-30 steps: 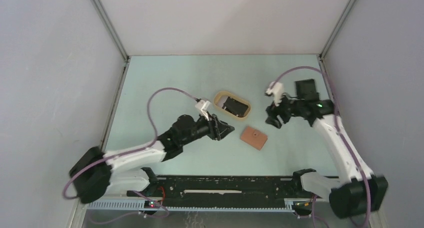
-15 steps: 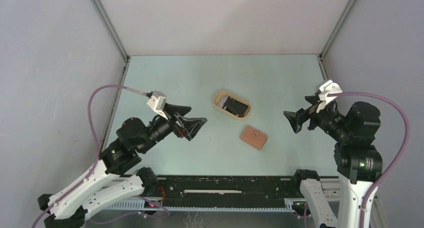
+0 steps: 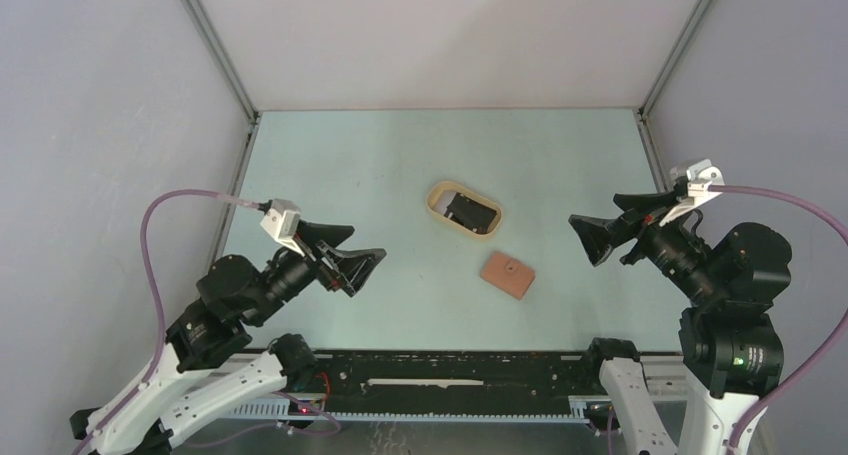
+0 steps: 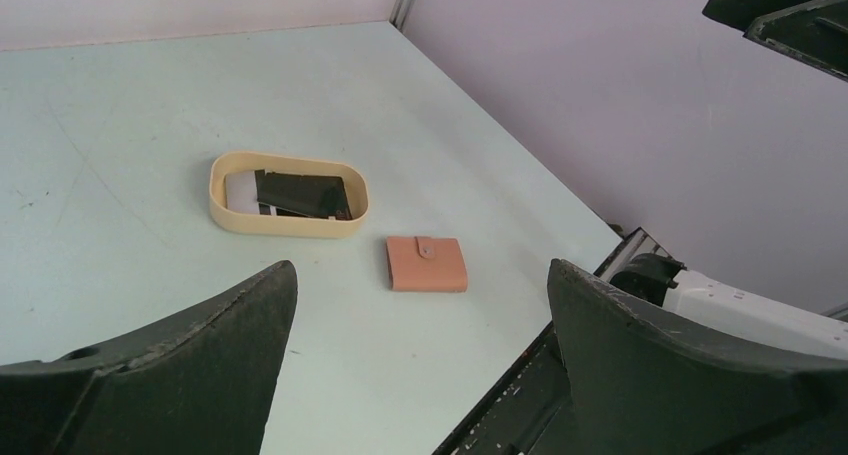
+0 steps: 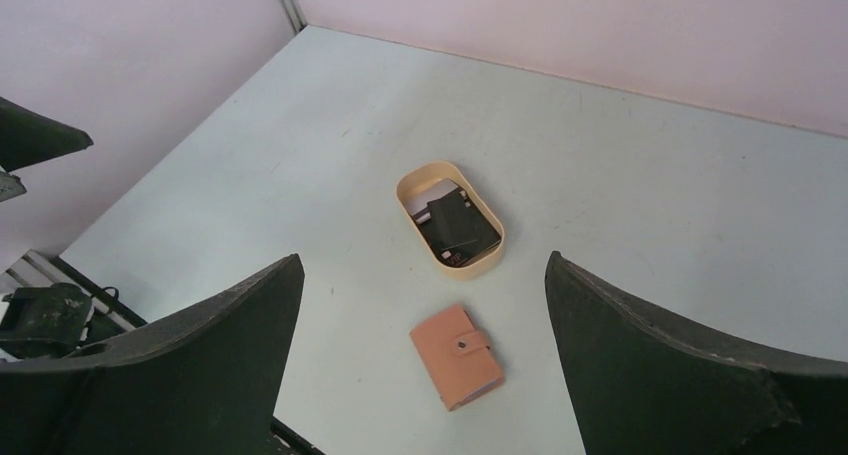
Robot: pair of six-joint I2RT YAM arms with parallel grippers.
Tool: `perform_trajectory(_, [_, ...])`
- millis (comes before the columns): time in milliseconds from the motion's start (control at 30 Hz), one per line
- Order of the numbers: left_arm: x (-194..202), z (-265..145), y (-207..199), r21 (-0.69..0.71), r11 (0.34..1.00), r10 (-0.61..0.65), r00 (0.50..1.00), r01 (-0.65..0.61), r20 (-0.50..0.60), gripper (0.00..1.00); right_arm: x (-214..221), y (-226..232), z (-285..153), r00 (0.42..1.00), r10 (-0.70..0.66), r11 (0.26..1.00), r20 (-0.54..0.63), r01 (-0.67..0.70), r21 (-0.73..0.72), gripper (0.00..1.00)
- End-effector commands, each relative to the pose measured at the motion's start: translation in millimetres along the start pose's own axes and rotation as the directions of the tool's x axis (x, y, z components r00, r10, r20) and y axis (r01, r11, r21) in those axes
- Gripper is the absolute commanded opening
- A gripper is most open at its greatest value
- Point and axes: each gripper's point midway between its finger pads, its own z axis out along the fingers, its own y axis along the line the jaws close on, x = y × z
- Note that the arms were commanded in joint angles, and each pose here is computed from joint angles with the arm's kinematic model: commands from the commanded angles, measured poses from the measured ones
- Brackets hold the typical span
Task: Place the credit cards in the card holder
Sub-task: Reset both arms
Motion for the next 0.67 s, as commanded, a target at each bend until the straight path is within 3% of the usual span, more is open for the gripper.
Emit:
perform_trajectory(0, [-15.0, -9.4, 0.5, -0.006, 1.000, 0.025, 0.999, -0.025, 0.041, 1.00, -11.1, 3.9, -3.5, 0.999, 0.032, 0.999, 0.038, -0.032, 0.006, 1.00])
perform_trajectory(633, [-6.2, -9.8, 4.9, -0.008, 1.000, 0.030, 0.999, -0.029, 0.044, 1.00, -5.6, -0.5, -1.2, 0.999, 0.020, 1.000, 0.031, -0.021, 0.014, 1.00])
